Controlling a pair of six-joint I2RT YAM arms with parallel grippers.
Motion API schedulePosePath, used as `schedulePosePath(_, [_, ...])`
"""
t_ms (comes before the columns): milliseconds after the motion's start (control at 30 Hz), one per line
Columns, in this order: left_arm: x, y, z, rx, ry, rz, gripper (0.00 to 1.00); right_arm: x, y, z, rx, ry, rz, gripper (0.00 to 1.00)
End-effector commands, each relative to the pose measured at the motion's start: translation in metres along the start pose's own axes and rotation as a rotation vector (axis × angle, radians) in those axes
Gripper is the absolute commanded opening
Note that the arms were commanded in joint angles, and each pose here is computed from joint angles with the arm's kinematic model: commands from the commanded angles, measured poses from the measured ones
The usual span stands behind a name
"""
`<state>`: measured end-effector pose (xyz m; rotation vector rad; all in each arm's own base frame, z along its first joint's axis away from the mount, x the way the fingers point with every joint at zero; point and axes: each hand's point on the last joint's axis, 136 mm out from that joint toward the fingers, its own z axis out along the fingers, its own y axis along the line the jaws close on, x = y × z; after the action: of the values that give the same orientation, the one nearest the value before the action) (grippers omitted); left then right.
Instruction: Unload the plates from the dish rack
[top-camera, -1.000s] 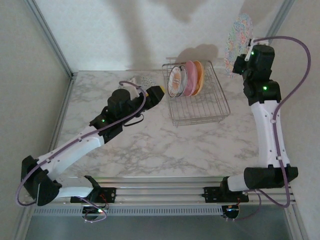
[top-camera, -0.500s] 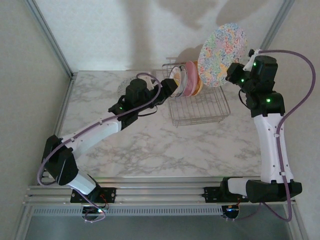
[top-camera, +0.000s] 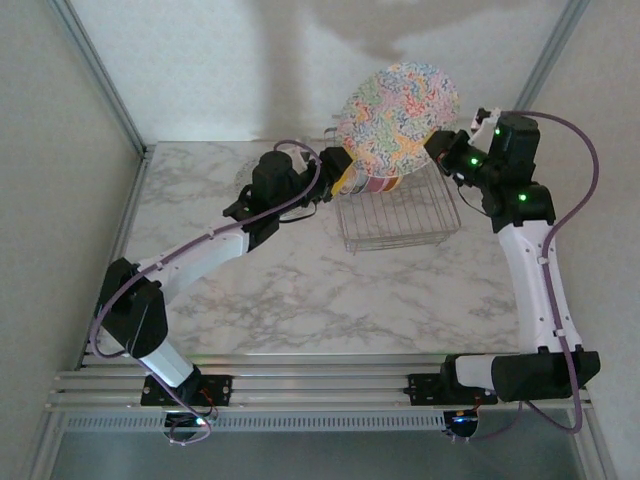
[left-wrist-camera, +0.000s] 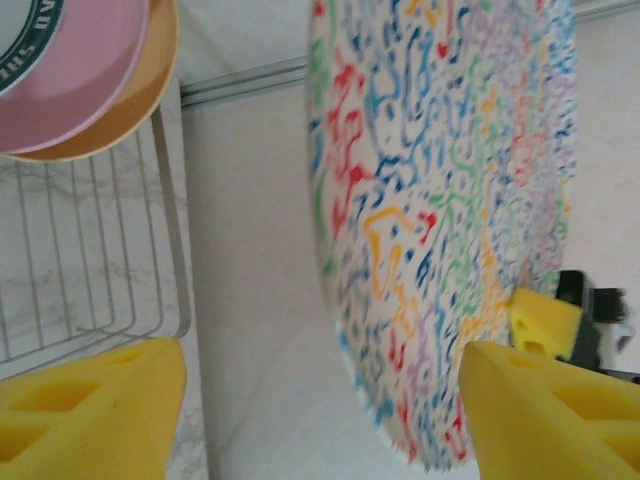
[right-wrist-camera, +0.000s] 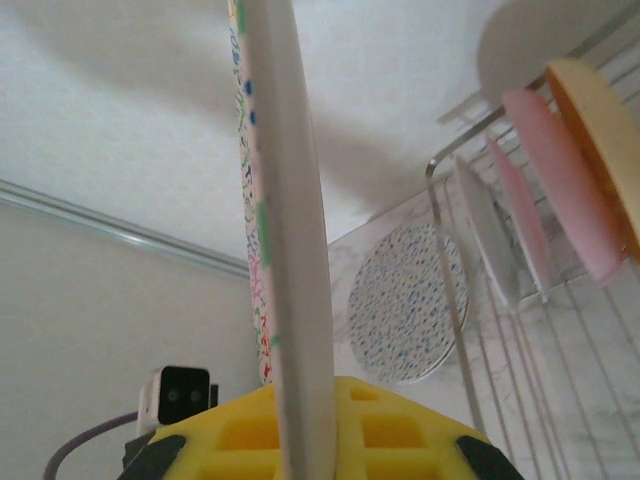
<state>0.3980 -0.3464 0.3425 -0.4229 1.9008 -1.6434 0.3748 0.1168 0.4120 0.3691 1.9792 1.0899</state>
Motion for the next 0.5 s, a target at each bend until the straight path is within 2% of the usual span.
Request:
schedulePosePath(0, [-0.009, -0.027, 0.002, 0.102, -0.006, -0.013, 0.71, 0.002, 0.029, 0.001, -0.131, 0.025, -0.004, 0.00])
schedulePosePath(100, [-0.008, -0.025, 0.006, 0.106, -0.001, -0.022, 0.67, 0.007, 0.027, 0.004, -0.135, 0.040, 0.016, 0.00])
schedulePosePath(267, [-0.010, -0.024, 0.006, 0.110, -0.006, -0.029, 0.45, 0.014, 0.025, 0.009, -0.148, 0.066, 0.046, 0.00])
schedulePosePath(467, [-0.014, -0.020, 0.004, 0.102, -0.019, -0.046, 0.04, 0.022, 0.019, 0.016, -0.147, 0.090, 0.054, 0.00])
